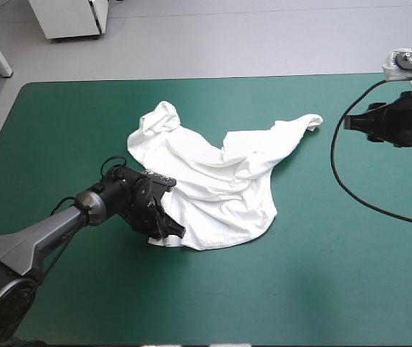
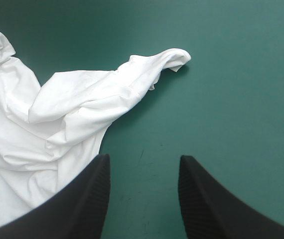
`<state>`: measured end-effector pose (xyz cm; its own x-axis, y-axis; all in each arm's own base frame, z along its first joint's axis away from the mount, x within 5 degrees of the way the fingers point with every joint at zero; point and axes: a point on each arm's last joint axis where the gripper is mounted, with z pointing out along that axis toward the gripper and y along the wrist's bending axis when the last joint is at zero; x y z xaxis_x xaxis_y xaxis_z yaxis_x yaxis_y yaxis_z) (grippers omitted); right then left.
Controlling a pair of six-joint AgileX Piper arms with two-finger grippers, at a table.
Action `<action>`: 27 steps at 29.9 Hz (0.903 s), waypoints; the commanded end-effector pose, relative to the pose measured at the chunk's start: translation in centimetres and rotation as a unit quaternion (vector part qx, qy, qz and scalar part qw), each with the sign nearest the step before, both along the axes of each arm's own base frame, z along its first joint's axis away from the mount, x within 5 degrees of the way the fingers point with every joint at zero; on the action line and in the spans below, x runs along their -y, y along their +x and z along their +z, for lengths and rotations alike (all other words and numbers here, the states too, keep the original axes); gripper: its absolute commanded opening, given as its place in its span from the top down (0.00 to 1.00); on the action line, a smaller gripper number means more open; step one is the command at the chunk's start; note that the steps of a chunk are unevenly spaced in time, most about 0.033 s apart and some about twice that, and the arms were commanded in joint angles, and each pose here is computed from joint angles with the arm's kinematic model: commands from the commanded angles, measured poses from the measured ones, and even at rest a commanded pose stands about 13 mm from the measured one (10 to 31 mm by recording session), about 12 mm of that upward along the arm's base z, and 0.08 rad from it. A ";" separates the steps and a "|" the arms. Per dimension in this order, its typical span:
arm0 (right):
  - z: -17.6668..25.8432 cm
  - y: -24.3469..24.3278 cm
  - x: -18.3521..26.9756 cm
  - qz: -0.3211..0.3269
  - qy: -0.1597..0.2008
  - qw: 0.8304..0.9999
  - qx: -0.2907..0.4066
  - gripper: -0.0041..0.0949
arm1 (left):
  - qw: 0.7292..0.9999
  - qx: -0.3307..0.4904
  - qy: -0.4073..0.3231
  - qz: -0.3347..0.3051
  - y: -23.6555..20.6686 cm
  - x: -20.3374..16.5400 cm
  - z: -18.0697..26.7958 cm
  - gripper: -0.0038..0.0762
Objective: Fold the cloth
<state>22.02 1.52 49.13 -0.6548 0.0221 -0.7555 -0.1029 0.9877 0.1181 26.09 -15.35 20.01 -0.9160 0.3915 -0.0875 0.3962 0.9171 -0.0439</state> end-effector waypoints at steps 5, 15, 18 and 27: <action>0.7 -0.6 0.2 -0.010 -0.008 1.000 0.015 0.54 | 0.999 -0.040 0.013 0.006 -1.1 -0.4 -2.4 0.98; -5.7 8.6 -2.2 0.037 0.006 0.995 -0.094 0.41 | 0.999 -0.032 0.007 -0.001 -0.9 -0.2 -2.3 0.98; -7.8 11.1 -4.1 0.063 -0.004 0.990 -0.129 0.41 | 1.000 -0.027 0.004 -0.002 -0.8 -0.2 -2.3 0.98; -9.9 17.8 -7.2 0.081 -0.040 0.988 -0.127 0.41 | 1.000 -0.021 -0.009 0.005 -0.7 0.1 -2.2 0.98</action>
<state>39.04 8.93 36.80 -0.8681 -0.1574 -0.4708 -0.2366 0.9649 0.1138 25.78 -15.45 19.92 -0.9163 0.3849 -0.1110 0.3938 0.9163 -0.0735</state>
